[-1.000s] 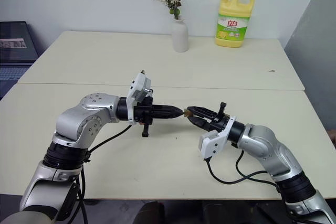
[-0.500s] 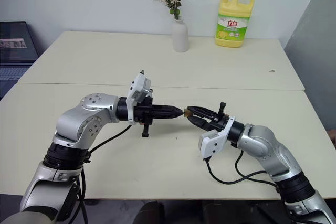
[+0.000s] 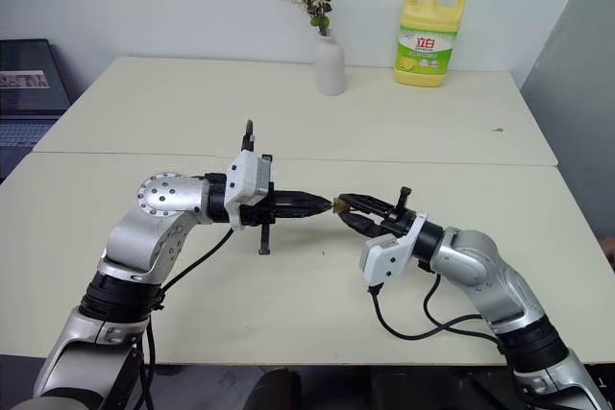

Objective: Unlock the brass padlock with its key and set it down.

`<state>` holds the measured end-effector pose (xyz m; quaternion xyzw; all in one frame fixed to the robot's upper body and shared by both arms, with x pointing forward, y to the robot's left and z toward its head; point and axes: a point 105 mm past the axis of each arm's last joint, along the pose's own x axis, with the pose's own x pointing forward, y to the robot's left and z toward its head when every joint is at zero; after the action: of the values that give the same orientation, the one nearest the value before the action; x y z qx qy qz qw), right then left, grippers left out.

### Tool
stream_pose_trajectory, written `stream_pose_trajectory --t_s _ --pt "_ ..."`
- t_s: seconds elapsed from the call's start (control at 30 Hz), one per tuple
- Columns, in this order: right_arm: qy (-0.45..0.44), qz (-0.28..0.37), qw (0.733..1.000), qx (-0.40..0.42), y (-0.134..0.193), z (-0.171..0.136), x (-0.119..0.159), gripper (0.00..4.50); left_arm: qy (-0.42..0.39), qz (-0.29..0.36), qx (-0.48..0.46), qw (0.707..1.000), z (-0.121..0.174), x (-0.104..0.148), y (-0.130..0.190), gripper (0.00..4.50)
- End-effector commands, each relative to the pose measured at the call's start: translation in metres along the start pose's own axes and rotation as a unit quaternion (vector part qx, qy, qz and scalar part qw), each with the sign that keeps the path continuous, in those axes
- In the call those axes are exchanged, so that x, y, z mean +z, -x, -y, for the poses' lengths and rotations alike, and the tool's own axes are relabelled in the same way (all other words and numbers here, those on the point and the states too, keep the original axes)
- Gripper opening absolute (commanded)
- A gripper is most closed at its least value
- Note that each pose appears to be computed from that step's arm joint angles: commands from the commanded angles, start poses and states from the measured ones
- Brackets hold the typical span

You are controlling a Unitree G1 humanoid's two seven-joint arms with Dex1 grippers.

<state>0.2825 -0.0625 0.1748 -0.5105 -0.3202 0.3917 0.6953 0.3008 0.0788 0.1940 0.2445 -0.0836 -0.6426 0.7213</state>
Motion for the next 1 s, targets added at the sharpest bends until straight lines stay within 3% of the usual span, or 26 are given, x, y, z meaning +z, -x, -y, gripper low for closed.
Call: stream_pose_trajectory --t_s 0.03,0.3,0.47,0.6,0.8,1.0 --pt "0.007 0.003 0.999 -0.044 0.002 0.024 0.003 0.93 -0.066 0.019 -0.049 0.996 0.017 0.011 -0.011 0.00" --pt "0.006 0.004 0.999 -0.043 0.001 0.024 0.004 0.93 -0.101 0.025 -0.040 0.994 0.017 0.011 -0.015 0.00" --pt "0.007 0.002 0.999 -0.043 0.001 0.025 0.003 0.93 0.003 0.030 -0.026 0.999 0.014 0.004 -0.016 0.00" --pt "0.006 0.002 0.999 -0.042 0.001 0.025 0.003 0.93 0.071 0.022 -0.013 0.997 0.007 0.001 -0.013 0.86" --pt "0.008 0.002 0.999 -0.040 0.001 0.024 0.004 0.93 0.207 0.018 0.009 0.978 -0.003 -0.003 0.000 2.83" --pt "0.012 0.006 0.999 -0.039 0.000 0.024 0.005 0.93 0.253 0.024 0.025 0.967 -0.006 0.001 0.002 2.84"
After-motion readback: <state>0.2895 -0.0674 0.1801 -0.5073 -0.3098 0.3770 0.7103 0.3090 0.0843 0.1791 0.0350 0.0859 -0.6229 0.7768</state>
